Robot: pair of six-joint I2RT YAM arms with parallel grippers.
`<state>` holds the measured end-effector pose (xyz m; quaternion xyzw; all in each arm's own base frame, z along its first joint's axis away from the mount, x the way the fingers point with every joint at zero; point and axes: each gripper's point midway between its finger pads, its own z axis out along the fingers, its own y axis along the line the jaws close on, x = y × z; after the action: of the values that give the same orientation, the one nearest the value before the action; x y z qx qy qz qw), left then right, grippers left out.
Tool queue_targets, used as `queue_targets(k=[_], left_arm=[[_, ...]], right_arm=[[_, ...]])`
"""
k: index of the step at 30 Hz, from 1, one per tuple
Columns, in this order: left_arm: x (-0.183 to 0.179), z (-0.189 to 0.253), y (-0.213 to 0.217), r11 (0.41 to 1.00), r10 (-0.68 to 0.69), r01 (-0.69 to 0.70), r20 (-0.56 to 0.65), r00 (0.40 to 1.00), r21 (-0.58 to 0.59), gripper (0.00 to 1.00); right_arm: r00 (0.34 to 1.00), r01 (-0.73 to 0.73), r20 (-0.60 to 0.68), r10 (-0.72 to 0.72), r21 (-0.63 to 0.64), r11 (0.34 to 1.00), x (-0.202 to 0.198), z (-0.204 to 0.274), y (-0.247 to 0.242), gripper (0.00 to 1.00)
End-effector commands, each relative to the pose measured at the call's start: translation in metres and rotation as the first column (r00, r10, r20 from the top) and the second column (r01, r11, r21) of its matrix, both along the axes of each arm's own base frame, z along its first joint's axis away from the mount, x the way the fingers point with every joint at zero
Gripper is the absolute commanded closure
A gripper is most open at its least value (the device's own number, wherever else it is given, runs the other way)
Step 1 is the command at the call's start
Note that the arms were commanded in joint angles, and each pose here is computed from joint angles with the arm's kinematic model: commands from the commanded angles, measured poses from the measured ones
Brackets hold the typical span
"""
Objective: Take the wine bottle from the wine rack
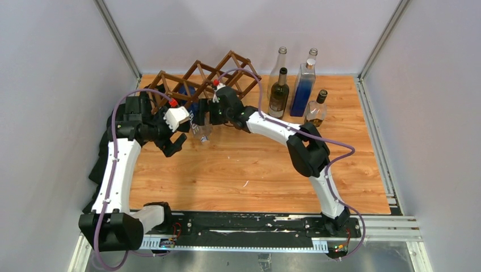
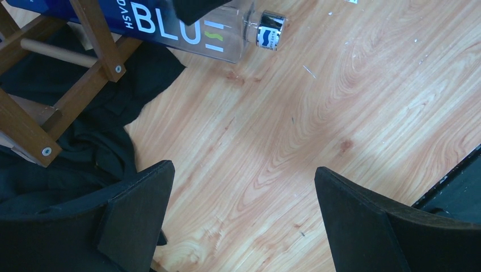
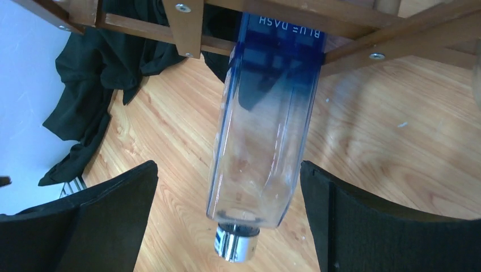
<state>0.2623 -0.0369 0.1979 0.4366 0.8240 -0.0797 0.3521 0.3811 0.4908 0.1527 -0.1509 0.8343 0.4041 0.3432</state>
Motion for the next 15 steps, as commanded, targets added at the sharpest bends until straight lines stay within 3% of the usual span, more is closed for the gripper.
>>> queue_targets(k=[1,7,15], left_arm=[[-0.002,0.003,-0.005,0.999,-0.015,0.015,0.01,1.0,-0.036,0.0],[-0.002,0.013,-0.01,0.998,-0.01,0.012,0.026,1.0,-0.067,0.0],[-0.004,0.016,-0.012,0.997,-0.018,0.021,0.041,0.999,-0.072,0.0]], right_arm=[[0.999,0.022,-0.038,-0.022,0.004,1.0,0.005,-0.02,0.017,0.01],[0.996,0.049,-0.067,-0.051,-0.029,0.998,0.015,-0.05,0.024,0.01],[0.997,0.02,-0.08,-0.017,0.041,0.999,0.015,-0.059,0.042,0.01]])
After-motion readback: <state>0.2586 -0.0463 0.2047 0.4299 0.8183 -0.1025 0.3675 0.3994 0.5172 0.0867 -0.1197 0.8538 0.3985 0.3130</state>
